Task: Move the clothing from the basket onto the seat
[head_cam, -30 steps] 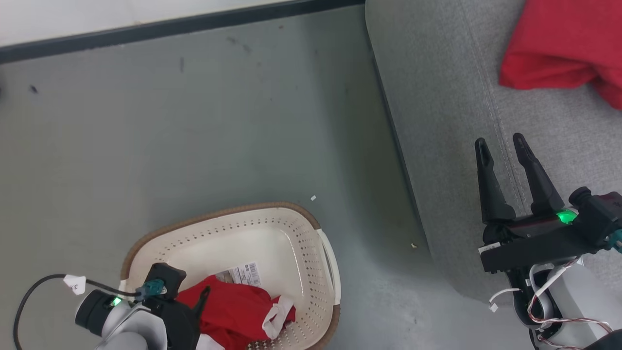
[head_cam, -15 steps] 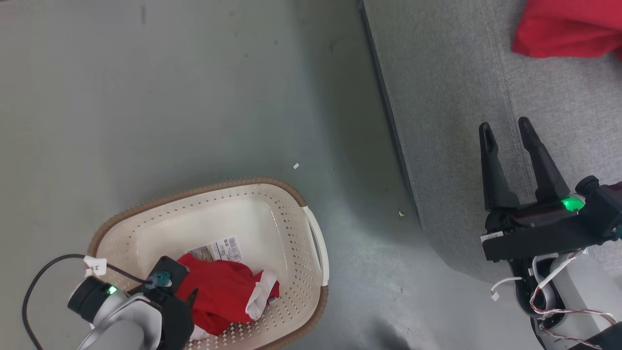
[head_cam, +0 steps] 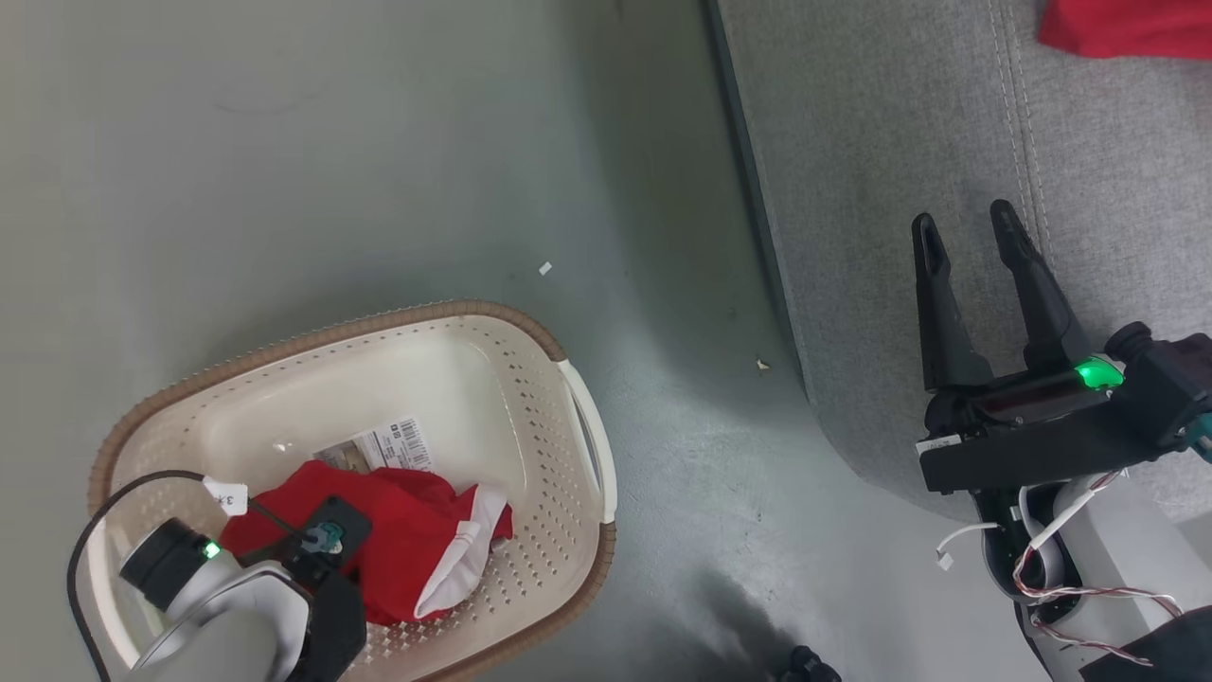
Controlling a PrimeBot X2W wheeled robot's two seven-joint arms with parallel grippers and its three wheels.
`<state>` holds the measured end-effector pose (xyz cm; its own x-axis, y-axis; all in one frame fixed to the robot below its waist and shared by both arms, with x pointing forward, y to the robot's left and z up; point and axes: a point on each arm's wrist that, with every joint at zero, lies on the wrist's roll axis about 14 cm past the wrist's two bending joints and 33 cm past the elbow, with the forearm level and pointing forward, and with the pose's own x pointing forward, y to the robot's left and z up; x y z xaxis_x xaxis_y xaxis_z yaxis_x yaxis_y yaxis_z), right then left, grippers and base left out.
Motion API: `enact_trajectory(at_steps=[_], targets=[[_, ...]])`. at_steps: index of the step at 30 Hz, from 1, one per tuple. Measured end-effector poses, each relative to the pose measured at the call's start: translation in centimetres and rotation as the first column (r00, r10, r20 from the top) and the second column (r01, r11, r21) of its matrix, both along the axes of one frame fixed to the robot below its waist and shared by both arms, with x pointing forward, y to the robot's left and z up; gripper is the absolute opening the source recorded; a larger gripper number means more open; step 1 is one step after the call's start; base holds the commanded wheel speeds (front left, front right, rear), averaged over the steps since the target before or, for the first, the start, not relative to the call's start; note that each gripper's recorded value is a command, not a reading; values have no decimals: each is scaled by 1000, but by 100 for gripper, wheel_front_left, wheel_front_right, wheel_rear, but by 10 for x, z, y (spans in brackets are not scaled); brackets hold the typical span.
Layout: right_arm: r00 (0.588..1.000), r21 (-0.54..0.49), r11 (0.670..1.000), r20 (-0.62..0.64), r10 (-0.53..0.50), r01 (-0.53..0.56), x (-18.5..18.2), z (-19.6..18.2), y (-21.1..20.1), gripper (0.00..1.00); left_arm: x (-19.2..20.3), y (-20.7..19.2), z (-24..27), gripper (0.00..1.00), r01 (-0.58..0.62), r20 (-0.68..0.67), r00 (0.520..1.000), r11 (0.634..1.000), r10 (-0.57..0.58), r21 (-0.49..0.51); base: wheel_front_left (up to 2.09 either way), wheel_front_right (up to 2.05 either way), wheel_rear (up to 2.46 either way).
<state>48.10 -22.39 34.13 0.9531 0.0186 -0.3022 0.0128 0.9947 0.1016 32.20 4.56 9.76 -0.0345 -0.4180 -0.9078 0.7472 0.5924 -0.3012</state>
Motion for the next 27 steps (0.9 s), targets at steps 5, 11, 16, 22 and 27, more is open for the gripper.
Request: enact_trajectory(at_steps=[5,11,16,22,27], targets=[[1000,-5,1000,-11,-5,5,1,-5,-2,100,-13,-4,-7,100,60,-22,998,998,-60,-3,0,0,0],[1000,-6,1000,-13,-6,6,0,-7,-2,100,-23,-11,-9,100,152,-3,988,988,-152,-31,0,0,0],[1000,-9,1000,-15,-6,5,2,-10,-3,100,-9,-29,-6,100,154,54,987,984,-149,-95,0,0,0],[1000,-5,1000,-16,-12,12,3,-12,-4,100,-4,-40,-4,0,148,74,988,980,-139,-136,0,0,0],[1000,-6,1000,-13,-15,15,4,-11,-4,100,0,-41,-3,0,143,89,987,979,-131,-144,0,0,0]])
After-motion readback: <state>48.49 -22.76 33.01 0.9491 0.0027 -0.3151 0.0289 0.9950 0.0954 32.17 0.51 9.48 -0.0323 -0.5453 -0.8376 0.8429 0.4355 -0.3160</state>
